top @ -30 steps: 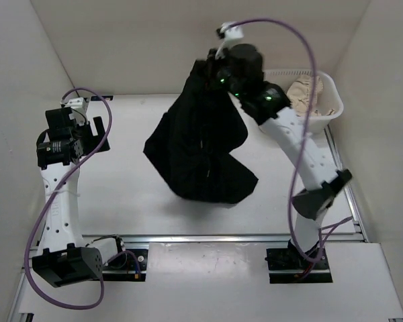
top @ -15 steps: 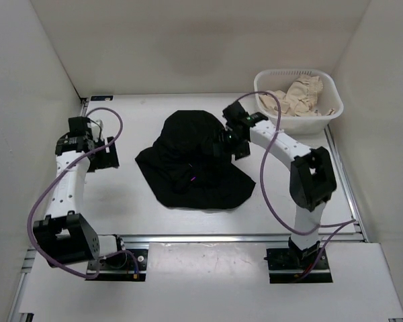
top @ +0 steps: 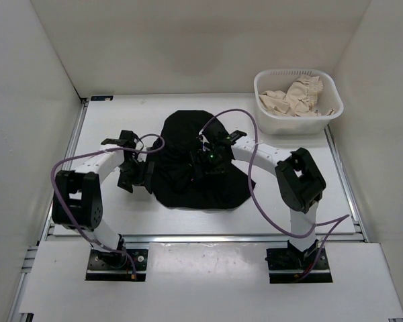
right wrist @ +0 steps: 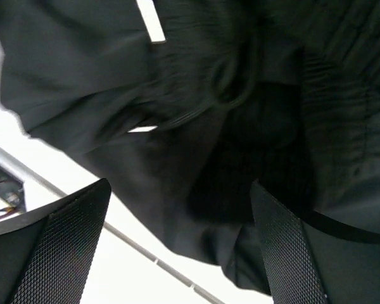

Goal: Fold and stack the trousers
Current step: Flatten the trousers out

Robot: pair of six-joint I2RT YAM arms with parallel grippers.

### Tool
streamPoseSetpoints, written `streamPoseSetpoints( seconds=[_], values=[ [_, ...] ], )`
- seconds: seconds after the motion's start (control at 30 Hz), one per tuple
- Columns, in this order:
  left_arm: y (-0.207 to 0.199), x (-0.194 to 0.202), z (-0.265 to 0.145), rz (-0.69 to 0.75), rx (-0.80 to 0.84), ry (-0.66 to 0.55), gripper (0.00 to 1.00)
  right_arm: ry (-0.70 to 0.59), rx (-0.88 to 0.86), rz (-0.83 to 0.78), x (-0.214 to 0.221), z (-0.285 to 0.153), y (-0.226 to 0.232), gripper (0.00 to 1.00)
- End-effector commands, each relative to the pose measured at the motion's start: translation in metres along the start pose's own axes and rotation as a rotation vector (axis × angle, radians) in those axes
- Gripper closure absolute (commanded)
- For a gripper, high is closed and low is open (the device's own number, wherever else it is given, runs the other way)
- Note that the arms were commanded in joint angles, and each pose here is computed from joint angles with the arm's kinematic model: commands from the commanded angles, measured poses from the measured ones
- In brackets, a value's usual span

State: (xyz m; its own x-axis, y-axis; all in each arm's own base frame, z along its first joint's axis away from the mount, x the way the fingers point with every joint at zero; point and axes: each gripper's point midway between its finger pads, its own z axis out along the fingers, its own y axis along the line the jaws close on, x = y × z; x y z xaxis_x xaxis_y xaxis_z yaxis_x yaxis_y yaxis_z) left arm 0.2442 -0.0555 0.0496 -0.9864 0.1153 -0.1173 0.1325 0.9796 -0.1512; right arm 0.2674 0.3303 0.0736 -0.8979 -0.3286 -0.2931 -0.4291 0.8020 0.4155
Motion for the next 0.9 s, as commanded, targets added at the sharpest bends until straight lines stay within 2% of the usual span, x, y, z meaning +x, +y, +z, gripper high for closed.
streamPoseSetpoints(
  seconds=[0.0,0.07,0.17,0.2,0.23,0.27,0.3,0.37,0.4,0.5,0.57,0.6,0.73,0.87],
  values=[
    [-0.015,-0.014,0.014,0.044,0.04,-0.012,0.13,0.02,0.002,0.024,-0.004,0.007,-0.003,0.06],
    [-0.021,-0.016,0.022,0.068,0.043,0.001,0.13,0.045,0.024,0.025,0.004,0.012,-0.01,0.09],
    [-0.037,-0.013,0.04,0.124,0.057,0.052,0.13,0.062,0.03,0.021,0.008,0.014,-0.012,0.36],
    [-0.043,-0.013,0.05,0.147,0.058,0.071,0.14,0.065,0.022,0.021,0.008,0.014,-0.011,0.6],
    [-0.046,-0.014,0.054,0.155,0.059,0.082,0.17,0.073,0.025,0.024,0.01,0.013,-0.011,0.72],
    [-0.045,-0.016,0.057,0.153,0.058,0.093,0.32,0.076,0.026,0.025,0.01,0.012,-0.011,0.83],
    [-0.05,-0.013,0.066,0.158,0.076,0.124,0.42,0.048,0.015,0.015,0.005,0.001,-0.005,0.99],
    [-0.053,-0.022,0.068,0.158,0.086,0.12,0.67,0.0,-0.001,0.025,-0.008,-0.018,-0.005,1.0],
    [-0.054,-0.024,0.069,0.158,0.085,0.121,0.85,-0.054,-0.017,0.027,-0.017,-0.038,0.001,1.0],
    [-0.042,-0.032,0.067,0.164,0.009,0.103,0.86,-0.205,-0.036,0.039,-0.049,-0.103,0.004,1.0],
    [-0.014,-0.05,0.048,0.144,-0.116,0.021,0.86,-0.274,0.005,0.092,-0.059,-0.144,-0.015,1.0],
    [-0.003,-0.058,0.039,0.124,-0.151,-0.02,0.86,-0.348,-0.002,0.092,-0.066,-0.177,-0.013,1.0],
    [0.071,-0.096,-0.04,-0.05,-0.358,-0.257,0.86,-0.478,0.011,0.192,-0.06,-0.249,-0.045,1.0],
    [0.121,-0.106,-0.112,-0.177,-0.548,-0.421,0.86,-0.521,0.014,0.206,-0.035,-0.285,-0.044,1.0]
  ],
)
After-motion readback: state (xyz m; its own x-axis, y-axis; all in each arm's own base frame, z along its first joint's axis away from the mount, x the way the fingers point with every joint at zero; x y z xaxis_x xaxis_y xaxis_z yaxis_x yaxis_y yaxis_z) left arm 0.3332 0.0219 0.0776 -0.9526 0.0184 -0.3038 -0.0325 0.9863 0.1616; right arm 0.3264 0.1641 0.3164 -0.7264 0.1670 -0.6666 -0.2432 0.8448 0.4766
